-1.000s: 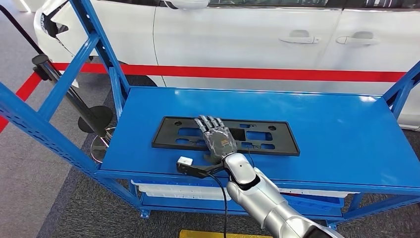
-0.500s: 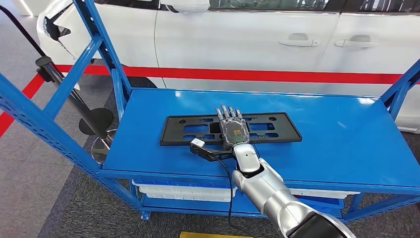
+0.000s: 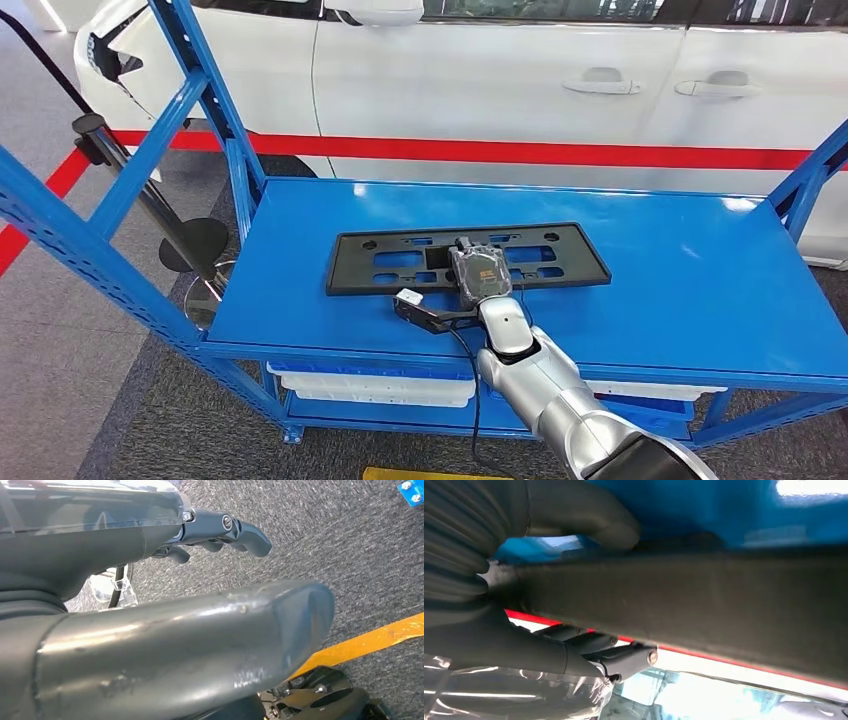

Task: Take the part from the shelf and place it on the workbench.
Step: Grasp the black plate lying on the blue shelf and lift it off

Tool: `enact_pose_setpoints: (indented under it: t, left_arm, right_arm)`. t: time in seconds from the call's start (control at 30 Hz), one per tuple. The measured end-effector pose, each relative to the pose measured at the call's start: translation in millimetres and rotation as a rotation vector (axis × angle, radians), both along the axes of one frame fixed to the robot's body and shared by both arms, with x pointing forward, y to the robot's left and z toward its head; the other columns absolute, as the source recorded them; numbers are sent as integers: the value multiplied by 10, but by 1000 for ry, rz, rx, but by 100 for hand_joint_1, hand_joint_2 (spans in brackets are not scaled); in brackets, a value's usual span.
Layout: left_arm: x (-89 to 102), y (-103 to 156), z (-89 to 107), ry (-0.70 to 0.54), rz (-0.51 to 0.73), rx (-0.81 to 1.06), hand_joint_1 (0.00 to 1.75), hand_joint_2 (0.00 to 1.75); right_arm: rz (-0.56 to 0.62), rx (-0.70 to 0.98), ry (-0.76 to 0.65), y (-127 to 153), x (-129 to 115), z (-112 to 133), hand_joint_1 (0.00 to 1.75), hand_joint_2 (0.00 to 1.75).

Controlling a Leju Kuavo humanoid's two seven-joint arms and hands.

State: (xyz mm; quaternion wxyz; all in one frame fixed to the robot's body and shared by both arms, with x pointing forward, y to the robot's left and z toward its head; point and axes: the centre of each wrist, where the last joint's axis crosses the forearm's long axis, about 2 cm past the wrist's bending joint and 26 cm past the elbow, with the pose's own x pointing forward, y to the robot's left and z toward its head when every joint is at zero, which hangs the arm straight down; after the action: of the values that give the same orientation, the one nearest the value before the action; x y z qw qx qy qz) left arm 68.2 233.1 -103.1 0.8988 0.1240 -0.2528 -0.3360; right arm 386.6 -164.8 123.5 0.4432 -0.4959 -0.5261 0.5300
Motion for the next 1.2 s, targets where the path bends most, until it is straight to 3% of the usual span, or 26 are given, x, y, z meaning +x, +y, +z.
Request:
enact_pose_setpoints:
  t: [0.37,0.5,0.6,0.87,0.93,1.07,1.17,1.2]
  left_arm:
    - [4,3,0,-5,-7,0,0,0]
    - [9,5,1,-17,-6,-7,0,0]
    - [23,8,3,-29,0,-13,0,0]
    - [23,40,0,-48,24,-24,0,0]
    - [17,50,-2,-69,40,-43,0,0]
    - [-5,77,-10,-156,119,-136,0,0]
    - [-11,68,-14,-256,197,-271,0,0]
    - [-7,53,-14,-295,225,-328,0,44]
  right_arm:
    - [45,74,-101,-30,-34,87,175,175]
    - [61,142,-156,-50,-5,222,175,175]
    - [76,267,-198,-91,73,483,175,175]
    - [168,572,-386,-303,278,1519,175,175]
    - [239,675,-400,-348,265,1695,175,175]
    - [489,1059,-392,-432,113,2039,175,175]
    - [644,1229,-407,-527,-71,2127,175,175]
    - [689,1266,-410,-563,-153,2109,175,175]
